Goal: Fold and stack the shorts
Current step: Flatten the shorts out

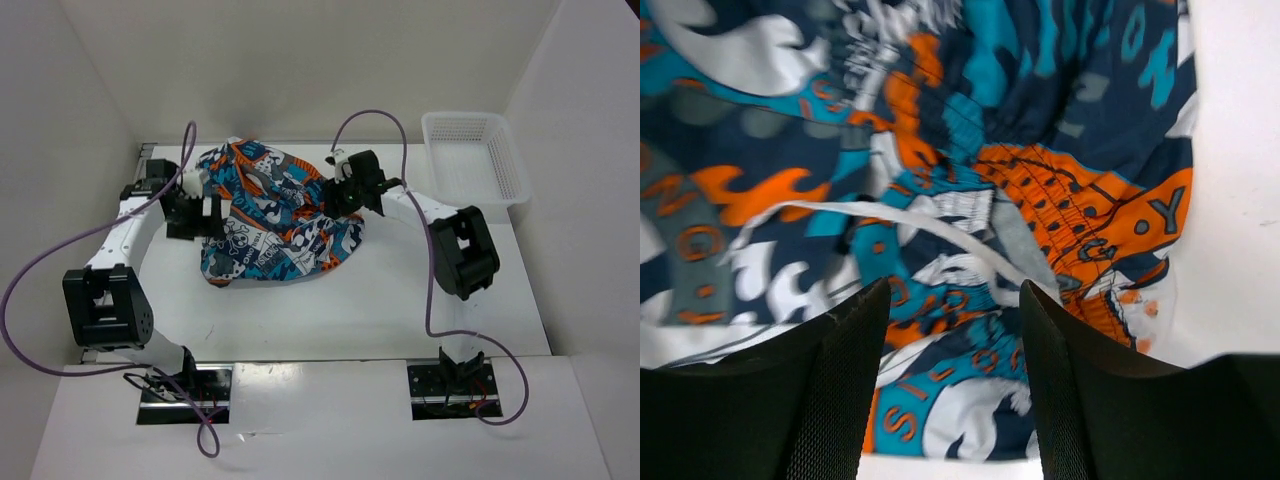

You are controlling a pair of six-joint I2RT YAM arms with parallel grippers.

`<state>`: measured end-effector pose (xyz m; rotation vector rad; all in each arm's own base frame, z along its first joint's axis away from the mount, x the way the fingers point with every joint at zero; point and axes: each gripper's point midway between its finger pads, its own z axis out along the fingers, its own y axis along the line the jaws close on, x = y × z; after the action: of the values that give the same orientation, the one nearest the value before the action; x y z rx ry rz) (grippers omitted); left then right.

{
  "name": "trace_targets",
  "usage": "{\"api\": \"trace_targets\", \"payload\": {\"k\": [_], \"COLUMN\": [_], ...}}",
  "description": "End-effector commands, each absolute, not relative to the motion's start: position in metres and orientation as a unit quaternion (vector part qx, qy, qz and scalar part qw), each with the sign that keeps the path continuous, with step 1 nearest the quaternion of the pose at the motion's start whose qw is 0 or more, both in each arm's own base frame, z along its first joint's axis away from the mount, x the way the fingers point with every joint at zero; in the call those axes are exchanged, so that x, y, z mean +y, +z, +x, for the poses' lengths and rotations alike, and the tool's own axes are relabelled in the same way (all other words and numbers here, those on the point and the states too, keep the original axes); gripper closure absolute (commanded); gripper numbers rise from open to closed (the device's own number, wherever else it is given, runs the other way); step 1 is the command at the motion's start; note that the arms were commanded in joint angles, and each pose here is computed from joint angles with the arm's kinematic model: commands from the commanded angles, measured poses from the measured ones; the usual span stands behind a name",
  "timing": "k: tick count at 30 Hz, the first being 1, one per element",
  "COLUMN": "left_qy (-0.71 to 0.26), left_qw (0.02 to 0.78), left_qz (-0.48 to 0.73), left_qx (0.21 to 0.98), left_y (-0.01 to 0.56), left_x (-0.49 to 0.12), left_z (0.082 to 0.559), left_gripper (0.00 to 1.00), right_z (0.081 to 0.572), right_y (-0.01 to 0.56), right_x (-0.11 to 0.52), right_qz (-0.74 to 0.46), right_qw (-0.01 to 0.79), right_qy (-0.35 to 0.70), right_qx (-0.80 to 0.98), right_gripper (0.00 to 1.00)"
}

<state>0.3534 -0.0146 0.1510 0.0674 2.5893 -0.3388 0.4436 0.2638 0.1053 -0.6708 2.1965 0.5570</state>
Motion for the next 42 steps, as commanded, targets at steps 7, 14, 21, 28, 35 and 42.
{"api": "trace_targets", "payload": {"k": [7, 14, 21, 28, 35, 42], "left_qy": [-0.136, -0.175, -0.206, -0.255, -0.292, -0.186], "left_qw": [0.204, 0.128, 0.096, 0.043, 0.035, 0.213], "left_qz": [-0.029, -0.031, -0.025, -0.038, -0.062, -0.050], "left_qx": [0.969, 0.976, 0.974, 0.965, 0.954, 0.958], "left_y": [0.110, 0.076, 0.059, 0.035, 0.044, 0.151], "left_x": [0.004, -0.010, -0.023, -0.038, -0.036, 0.031], "left_z": [0.296, 0.295, 0.304, 0.299, 0.305, 0.394], "left_gripper": [0.00, 0.00, 0.00, 0.27, 0.94, 0.95], "right_z": [0.468, 0.458, 0.437, 0.431, 0.455, 0.465], "right_y": [0.081, 0.052, 0.037, 0.019, 0.062, 0.172], "right_x": [0.271, 0.275, 0.282, 0.292, 0.306, 0.308], "right_qz": [-0.290, -0.301, -0.313, -0.300, -0.312, -0.342], "right_qw": [0.367, 0.335, 0.300, 0.283, 0.336, 0.382], "right_qy": [0.200, 0.206, 0.220, 0.229, 0.239, 0.320], "right_qx": [0.861, 0.869, 0.874, 0.882, 0.856, 0.796], "right_gripper": [0.37, 0.31, 0.42, 0.72, 1.00, 1.00]}}
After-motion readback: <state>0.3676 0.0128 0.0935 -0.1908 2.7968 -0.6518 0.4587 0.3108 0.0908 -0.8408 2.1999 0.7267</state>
